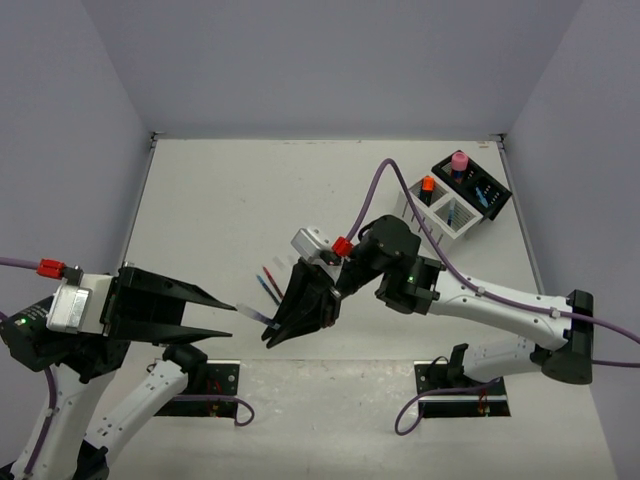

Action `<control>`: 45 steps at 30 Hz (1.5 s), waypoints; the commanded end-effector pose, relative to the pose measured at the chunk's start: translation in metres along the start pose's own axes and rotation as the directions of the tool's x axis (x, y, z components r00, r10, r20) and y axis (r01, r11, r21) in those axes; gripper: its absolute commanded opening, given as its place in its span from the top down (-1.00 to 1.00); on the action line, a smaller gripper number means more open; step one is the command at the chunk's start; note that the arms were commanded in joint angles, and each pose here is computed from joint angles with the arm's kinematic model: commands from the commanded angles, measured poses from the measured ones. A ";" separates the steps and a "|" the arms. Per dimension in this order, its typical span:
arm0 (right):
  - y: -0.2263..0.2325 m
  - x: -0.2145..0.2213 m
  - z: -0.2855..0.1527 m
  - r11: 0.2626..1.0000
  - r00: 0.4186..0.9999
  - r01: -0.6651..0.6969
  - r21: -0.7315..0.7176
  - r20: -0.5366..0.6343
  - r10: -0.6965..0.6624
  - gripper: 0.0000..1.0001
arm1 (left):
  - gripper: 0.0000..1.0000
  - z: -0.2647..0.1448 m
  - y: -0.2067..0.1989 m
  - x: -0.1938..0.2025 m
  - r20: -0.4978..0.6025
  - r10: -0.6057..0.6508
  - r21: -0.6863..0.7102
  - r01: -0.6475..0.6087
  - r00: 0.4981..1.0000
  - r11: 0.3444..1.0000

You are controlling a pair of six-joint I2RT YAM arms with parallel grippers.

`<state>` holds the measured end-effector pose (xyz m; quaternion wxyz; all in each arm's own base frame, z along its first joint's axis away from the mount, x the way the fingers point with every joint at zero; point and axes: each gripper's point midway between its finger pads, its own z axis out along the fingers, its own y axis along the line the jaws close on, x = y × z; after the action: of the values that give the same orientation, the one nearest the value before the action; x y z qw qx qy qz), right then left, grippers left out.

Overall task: Sort the stationery into containers
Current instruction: Close the pen cap on the pen.

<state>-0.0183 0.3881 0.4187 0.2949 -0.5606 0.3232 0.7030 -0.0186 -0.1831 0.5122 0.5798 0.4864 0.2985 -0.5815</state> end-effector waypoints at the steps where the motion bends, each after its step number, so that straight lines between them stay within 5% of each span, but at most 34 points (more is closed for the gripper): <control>1: 0.003 -0.019 0.004 0.999 0.999 0.031 -0.019 0.018 -0.031 1.00 | 0.22 0.000 0.000 0.004 -0.002 -0.023 0.009 0.023 1.000 1.000; 16: -0.016 -0.010 0.013 1.000 1.000 -0.003 -0.003 -0.021 0.003 1.00 | 0.21 0.003 0.016 0.000 0.029 -0.039 -0.047 0.041 0.999 0.998; 28: -0.026 -0.021 0.012 0.997 1.000 0.020 0.071 0.016 -0.021 1.00 | 0.98 -0.002 0.019 0.014 0.010 -0.043 -0.072 0.044 0.999 0.996; 33: -0.055 -0.034 0.002 0.958 0.994 0.009 0.288 0.101 -0.040 1.00 | 1.00 -0.005 0.042 0.021 0.028 -0.090 -0.195 0.094 0.995 0.976; 38: -0.084 -0.047 -0.024 0.853 0.974 -0.073 0.517 0.221 -0.051 1.00 | 1.00 -0.021 0.090 0.030 0.096 -0.138 -0.448 0.167 0.986 0.878; 45: -0.105 -0.045 -0.042 0.756 0.964 -0.148 0.638 0.265 -0.035 1.00 | 1.00 -0.027 0.114 0.049 0.092 -0.210 -0.530 0.227 0.973 0.817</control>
<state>0.0584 0.4239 0.4154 0.4232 -0.4221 0.4880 0.6361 0.0780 -0.1844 0.5130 0.6515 0.2687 0.4328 -0.5621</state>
